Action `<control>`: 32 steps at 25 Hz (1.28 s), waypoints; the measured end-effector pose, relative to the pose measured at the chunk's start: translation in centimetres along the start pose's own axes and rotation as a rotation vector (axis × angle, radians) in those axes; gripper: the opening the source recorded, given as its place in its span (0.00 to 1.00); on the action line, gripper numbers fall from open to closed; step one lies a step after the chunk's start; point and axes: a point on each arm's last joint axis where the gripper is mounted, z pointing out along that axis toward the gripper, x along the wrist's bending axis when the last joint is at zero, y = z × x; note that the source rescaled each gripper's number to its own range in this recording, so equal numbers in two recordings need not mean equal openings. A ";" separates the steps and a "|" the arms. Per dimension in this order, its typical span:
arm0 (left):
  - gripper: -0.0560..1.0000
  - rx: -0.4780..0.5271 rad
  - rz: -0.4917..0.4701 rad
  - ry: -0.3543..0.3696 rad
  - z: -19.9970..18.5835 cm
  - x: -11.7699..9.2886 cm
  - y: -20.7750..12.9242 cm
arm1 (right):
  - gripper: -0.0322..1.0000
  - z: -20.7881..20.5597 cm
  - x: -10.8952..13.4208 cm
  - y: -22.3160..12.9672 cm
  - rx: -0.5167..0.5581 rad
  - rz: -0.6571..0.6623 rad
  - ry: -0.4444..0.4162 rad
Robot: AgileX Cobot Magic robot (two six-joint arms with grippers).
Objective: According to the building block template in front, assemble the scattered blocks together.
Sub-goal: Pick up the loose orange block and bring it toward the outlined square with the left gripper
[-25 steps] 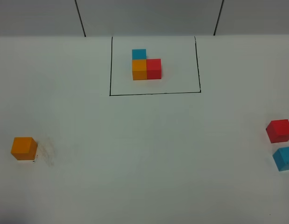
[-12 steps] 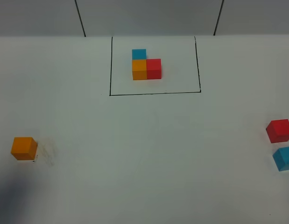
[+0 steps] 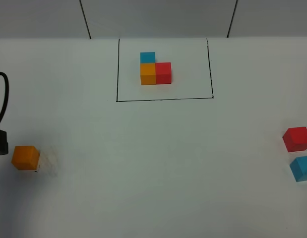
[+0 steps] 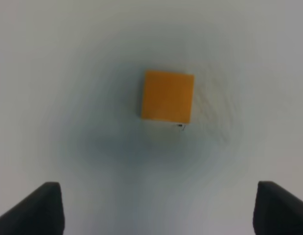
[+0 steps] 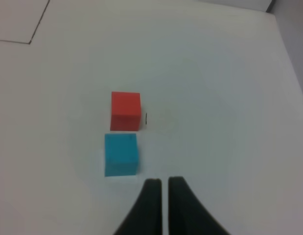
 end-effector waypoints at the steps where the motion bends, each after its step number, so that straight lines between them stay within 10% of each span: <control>1: 0.92 0.018 -0.001 0.001 0.5 0.0 0.2 | 0.03 0.0 0.0 0.0 0.000 0.000 0.000; 32: 0.92 0.150 0.051 0.011 12.2 -0.1 2.5 | 0.03 0.0 0.0 0.0 0.000 0.000 0.000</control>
